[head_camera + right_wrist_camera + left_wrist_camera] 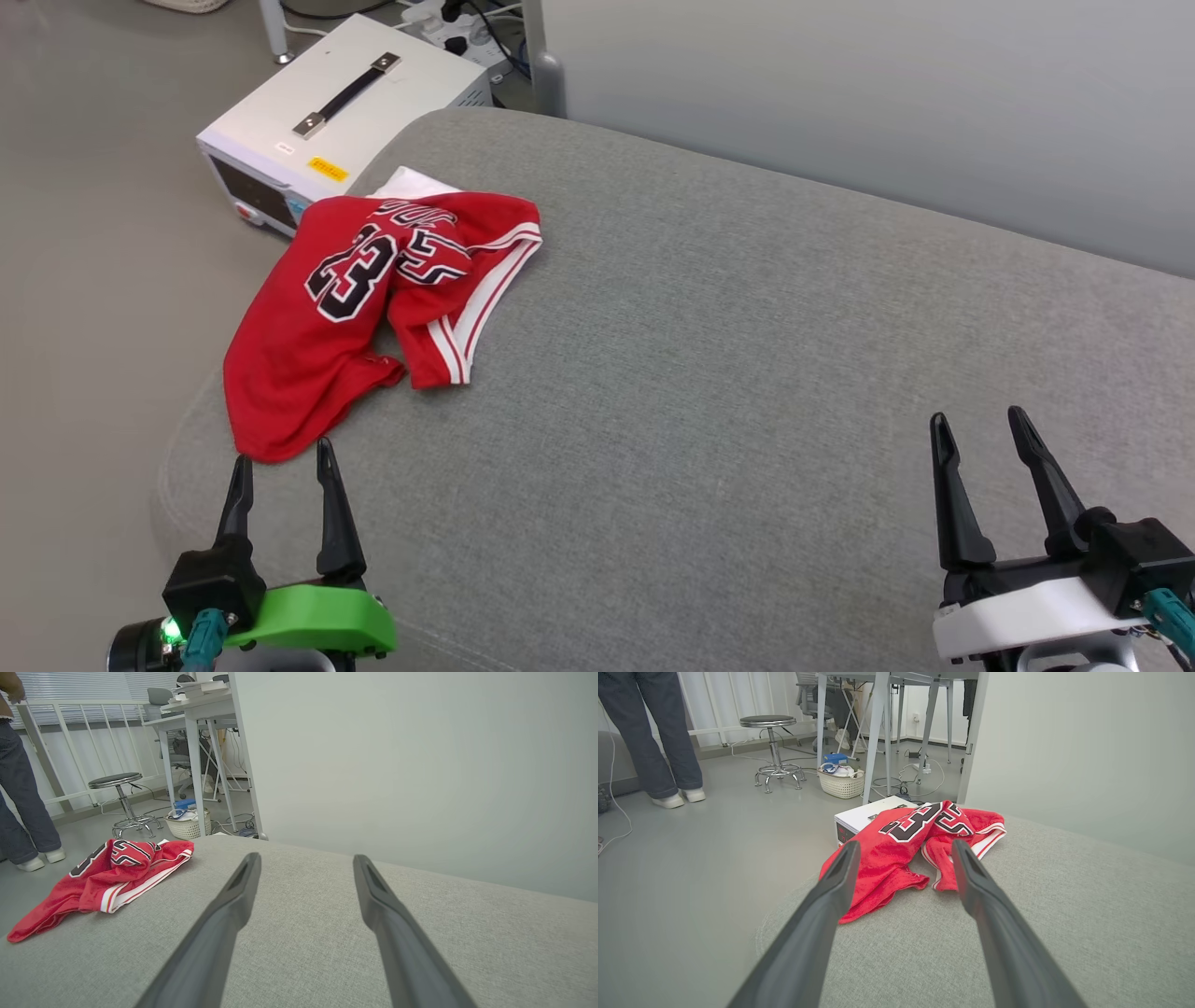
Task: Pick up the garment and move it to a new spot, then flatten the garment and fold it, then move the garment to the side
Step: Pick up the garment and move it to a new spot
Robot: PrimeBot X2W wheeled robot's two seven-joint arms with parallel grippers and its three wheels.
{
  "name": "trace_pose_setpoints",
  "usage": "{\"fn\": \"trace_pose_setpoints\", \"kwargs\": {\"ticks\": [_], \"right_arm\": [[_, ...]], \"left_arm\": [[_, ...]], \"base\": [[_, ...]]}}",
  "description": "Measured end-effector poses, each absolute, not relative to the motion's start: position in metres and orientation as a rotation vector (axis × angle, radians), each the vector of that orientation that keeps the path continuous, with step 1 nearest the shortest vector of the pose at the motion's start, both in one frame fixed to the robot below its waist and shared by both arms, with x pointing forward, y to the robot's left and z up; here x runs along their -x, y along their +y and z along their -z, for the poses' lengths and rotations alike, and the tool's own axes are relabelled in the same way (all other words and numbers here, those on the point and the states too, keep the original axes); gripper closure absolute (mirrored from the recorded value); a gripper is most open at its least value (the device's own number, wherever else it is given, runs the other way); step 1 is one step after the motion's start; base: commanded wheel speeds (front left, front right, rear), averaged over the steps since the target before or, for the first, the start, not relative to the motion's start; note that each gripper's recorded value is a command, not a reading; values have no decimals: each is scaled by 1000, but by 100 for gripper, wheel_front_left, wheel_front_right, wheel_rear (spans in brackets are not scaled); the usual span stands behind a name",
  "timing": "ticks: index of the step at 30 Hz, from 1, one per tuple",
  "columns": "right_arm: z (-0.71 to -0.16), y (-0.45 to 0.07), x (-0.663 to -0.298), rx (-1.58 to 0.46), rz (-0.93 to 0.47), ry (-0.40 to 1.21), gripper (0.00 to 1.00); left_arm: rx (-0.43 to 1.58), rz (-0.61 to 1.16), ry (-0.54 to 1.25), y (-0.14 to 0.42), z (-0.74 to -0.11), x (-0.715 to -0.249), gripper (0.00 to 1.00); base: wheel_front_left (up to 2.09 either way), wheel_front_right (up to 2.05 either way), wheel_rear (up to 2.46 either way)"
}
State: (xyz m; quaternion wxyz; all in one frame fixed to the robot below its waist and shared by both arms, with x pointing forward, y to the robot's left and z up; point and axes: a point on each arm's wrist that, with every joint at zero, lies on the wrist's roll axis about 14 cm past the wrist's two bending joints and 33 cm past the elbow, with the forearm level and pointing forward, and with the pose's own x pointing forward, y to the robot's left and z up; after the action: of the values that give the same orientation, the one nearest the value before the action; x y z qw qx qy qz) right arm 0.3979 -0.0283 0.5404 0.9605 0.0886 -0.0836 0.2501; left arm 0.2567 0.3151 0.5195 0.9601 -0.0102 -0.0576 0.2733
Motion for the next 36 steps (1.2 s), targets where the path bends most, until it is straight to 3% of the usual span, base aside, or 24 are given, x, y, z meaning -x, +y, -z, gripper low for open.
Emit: {"fn": "trace_pose_setpoints", "kwargs": {"ticks": [10,19,36], "right_arm": [[-538,1,-399,-184,-590,-161,0],[-532,3,-400,-181,-597,-146,0],[-514,-25,-450,-114,-512,-172,0]], "left_arm": [[25,-662,-115,338,-519,-227,0],[33,-663,-103,340,-516,-231,0],[-126,-523,-389,402,-631,-367,0]], "base": [[0,0,0],[0,0,0],[0,0,0]]}}
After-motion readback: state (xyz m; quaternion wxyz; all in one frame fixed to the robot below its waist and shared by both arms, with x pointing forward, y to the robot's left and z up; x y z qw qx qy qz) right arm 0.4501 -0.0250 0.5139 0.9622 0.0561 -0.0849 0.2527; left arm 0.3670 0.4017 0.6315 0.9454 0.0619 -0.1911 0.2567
